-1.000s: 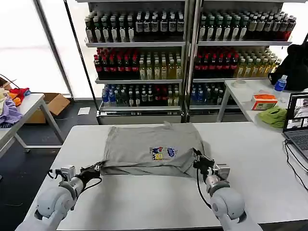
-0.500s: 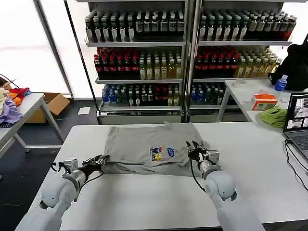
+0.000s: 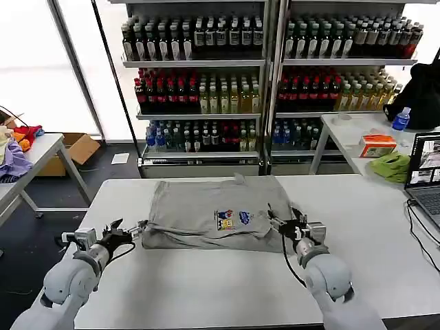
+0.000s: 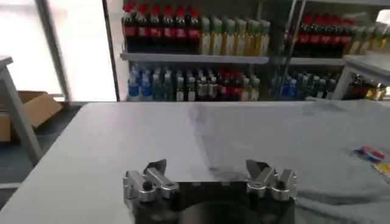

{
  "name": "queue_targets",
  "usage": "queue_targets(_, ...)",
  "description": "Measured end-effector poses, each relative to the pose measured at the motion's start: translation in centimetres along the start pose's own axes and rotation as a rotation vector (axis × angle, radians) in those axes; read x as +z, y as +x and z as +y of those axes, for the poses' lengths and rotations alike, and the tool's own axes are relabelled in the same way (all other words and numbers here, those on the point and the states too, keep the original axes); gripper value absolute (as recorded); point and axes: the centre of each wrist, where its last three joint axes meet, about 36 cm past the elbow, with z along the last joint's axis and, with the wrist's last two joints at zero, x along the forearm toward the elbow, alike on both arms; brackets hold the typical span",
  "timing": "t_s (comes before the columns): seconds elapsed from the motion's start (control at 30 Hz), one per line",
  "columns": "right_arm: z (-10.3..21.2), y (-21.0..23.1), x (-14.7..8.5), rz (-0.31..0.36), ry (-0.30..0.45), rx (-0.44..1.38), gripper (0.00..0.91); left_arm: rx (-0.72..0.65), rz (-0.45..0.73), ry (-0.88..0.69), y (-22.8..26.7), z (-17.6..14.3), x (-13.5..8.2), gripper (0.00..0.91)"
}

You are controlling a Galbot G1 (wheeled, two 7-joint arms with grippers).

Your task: Fold and organize the clothes.

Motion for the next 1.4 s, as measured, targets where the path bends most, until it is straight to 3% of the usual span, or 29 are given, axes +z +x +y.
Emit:
queue_targets(0.2, -0.2, 1.1, 1.4, 0.038, -0.007, 0.027, 0.907, 0.009, 0.022, 0.018, 0.2, -1.2, 1.7, 0.907)
queue_targets(0.23, -0.1, 1.2, 1.6, 0.043, -0.009, 0.029, 0.393, 0.01, 0.026, 0.02, 0.1, -1.3, 1.9, 0.907)
queue_targets(0.27, -0.1, 1.2, 1.8, 0.048, -0.011, 0.031, 0.101, 0.011, 0.028, 0.023, 0.1, -1.4, 2.1, 0.907)
queue_targets(0.3, -0.1, 1.3, 1.9, 0.052, -0.012, 0.032, 0.0, 0.011, 0.032, 0.025, 0.1, -1.6, 2.3, 0.897)
queue_targets(0.33, 0.0, 1.3, 2.0, 0.055, -0.013, 0.032, 0.0, 0.013, 0.036, 0.028, 0.1, -1.7, 2.5, 0.897)
queue_targets(0.37, 0.0, 1.3, 2.2, 0.06, -0.013, 0.033, 0.0, 0.013, 0.038, 0.031, 0.0, -1.8, 2.7, 0.433)
queue_targets(0.4, 0.1, 1.2, 2.4, 0.064, -0.012, 0.034, 0.0, 0.011, 0.042, 0.035, 0.0, -1.8, 2.9, 0.282)
queue_targets(0.43, 0.1, 1.1, 2.5, 0.068, -0.011, 0.034, 0.0, 0.011, 0.045, 0.037, -0.1, -1.9, 3.0, 0.06)
queue_targets(0.47, 0.2, 1.1, 2.7, 0.073, -0.011, 0.034, 0.0, 0.013, 0.048, 0.04, -0.1, -1.9, 3.2, 0.02)
queue_targets(0.8, 0.1, 0.5, 4.6, 0.132, -0.018, 0.046, 0.0, 0.028, 0.057, 0.066, -0.9, -2.5, 4.3, 0.01)
queue_targets(1.4, -1.4, 2.3, 4.9, 0.152, -0.031, 0.02, 0.0, 0.027, 0.057, 0.083, 0.3, -2.8, 5.4, 0.01)
